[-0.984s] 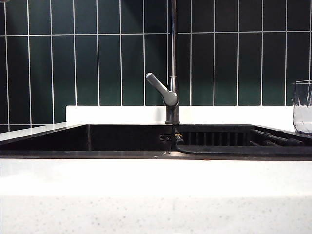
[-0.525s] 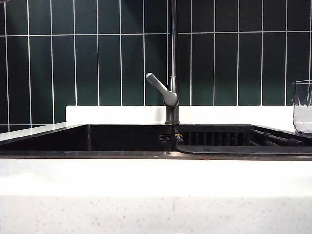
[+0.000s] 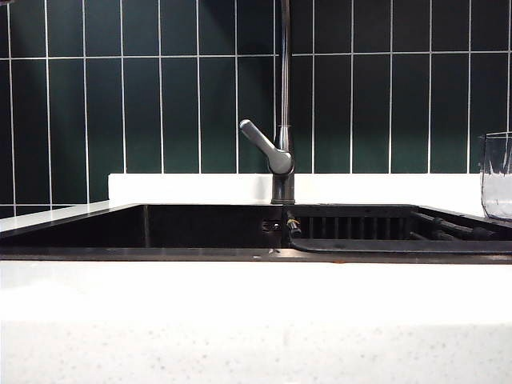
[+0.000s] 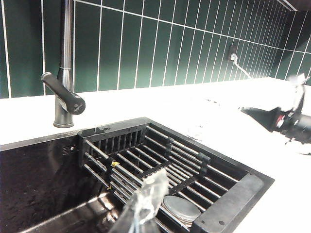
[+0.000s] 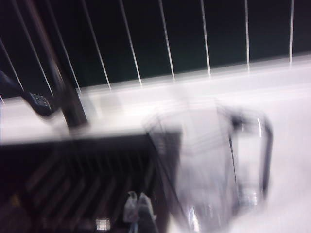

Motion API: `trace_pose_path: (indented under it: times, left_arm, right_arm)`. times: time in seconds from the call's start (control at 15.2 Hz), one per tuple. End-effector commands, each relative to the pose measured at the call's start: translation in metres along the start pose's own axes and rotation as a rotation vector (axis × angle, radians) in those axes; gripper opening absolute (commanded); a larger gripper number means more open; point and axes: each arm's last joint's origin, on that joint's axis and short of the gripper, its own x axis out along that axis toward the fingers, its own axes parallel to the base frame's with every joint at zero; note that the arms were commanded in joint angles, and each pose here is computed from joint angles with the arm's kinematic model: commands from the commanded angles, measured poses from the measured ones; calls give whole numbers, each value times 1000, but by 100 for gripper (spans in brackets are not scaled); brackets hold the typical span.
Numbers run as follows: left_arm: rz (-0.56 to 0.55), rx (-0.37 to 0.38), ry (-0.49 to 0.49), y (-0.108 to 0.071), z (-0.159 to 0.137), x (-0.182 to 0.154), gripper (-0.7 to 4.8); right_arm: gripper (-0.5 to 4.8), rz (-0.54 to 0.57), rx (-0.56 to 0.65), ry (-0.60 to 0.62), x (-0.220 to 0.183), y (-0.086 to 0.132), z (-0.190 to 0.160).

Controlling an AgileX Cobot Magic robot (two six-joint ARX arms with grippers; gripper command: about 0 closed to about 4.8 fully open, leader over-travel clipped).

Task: Pick up the mug next to the sink, go to the faucet to get some water, pour the water into the sink, and finally put the mug back to its place.

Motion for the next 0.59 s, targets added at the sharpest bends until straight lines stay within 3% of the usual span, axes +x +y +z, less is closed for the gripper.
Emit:
trace_pose_path:
  times: [0.07,0.33,0.59]
  left_arm:
    - [-2,4,-13,0,2,0,-6]
    - [0,-3,0,0,0,0,-5]
    - [2,-10,12,0,-1,0,-6]
  right_arm:
    - [-6,61,-35,-80,-6,14,8]
    - [-6,155,-113,-65,-14,32,8]
    - [-6,89,-181,-17,-29,45,2]
